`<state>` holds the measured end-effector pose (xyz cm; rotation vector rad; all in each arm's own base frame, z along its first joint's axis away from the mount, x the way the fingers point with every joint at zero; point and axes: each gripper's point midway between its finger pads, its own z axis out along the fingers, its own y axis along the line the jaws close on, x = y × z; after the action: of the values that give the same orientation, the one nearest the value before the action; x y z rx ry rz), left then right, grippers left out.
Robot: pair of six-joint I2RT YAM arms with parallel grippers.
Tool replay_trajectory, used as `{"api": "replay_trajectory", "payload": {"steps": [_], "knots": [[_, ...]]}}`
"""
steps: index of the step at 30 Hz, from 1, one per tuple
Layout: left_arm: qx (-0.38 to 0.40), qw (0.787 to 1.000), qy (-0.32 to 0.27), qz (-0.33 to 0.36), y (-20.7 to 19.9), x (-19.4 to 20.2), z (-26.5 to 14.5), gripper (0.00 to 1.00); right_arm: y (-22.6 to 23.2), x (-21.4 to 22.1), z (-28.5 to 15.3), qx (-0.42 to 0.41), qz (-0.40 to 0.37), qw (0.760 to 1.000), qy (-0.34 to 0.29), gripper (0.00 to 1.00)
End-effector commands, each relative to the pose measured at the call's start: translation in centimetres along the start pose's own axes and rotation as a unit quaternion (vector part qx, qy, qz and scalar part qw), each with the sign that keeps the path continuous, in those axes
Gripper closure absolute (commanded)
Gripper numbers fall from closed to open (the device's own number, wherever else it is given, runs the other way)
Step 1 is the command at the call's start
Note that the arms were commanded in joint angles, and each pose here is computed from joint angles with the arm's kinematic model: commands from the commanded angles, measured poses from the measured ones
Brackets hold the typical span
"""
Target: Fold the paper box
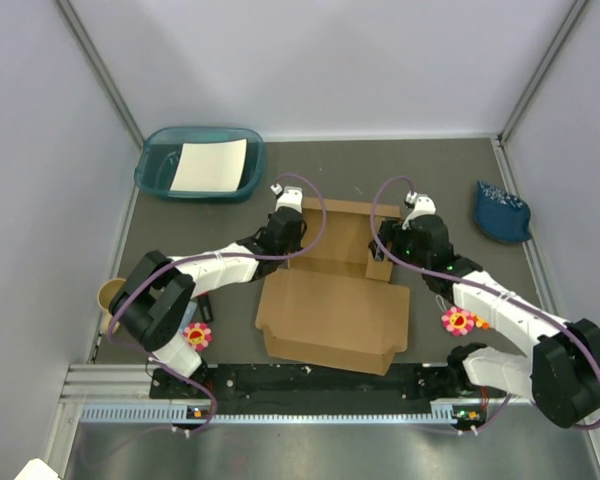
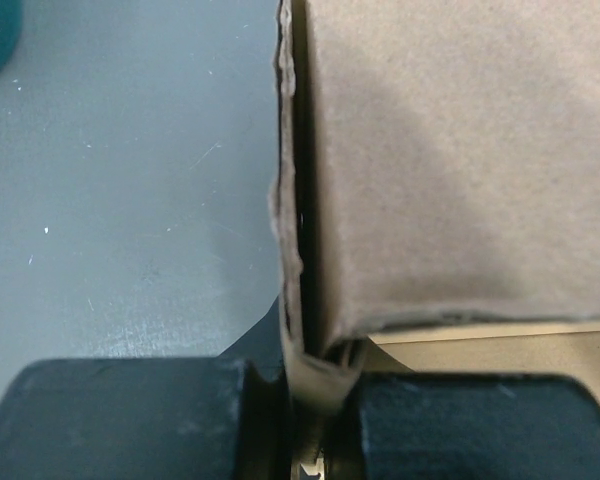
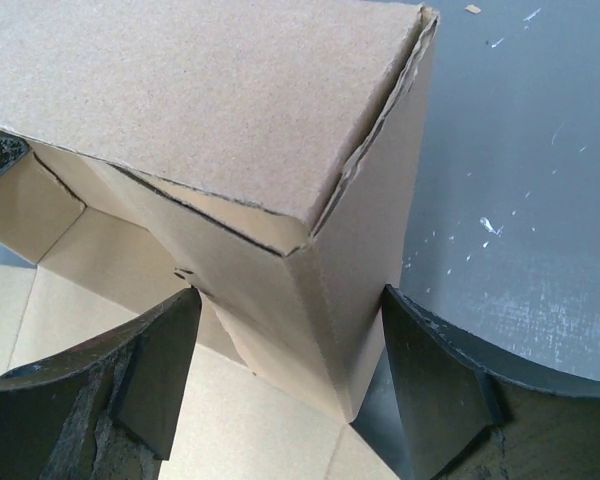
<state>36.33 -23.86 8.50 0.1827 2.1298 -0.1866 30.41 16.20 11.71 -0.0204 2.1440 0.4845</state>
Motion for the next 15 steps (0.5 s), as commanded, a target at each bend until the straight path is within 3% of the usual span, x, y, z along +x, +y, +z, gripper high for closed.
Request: {"api": "replay_trajectory", "payload": {"steps": [1, 15], "knots": [[0.027, 0.998, 0.048, 0.008, -1.2, 2.4, -0.4, 1.0, 3.9, -2.5, -1.4, -0.076, -0.006, 0.997, -0.028, 0.27], [0.009, 0.998, 0.06, 0.004, -0.4, 2.8, -0.1, 1.0, 2.6, -2.4, -4.2, -0.048, -0.018, 0.998, -0.031, 0.27]]}}
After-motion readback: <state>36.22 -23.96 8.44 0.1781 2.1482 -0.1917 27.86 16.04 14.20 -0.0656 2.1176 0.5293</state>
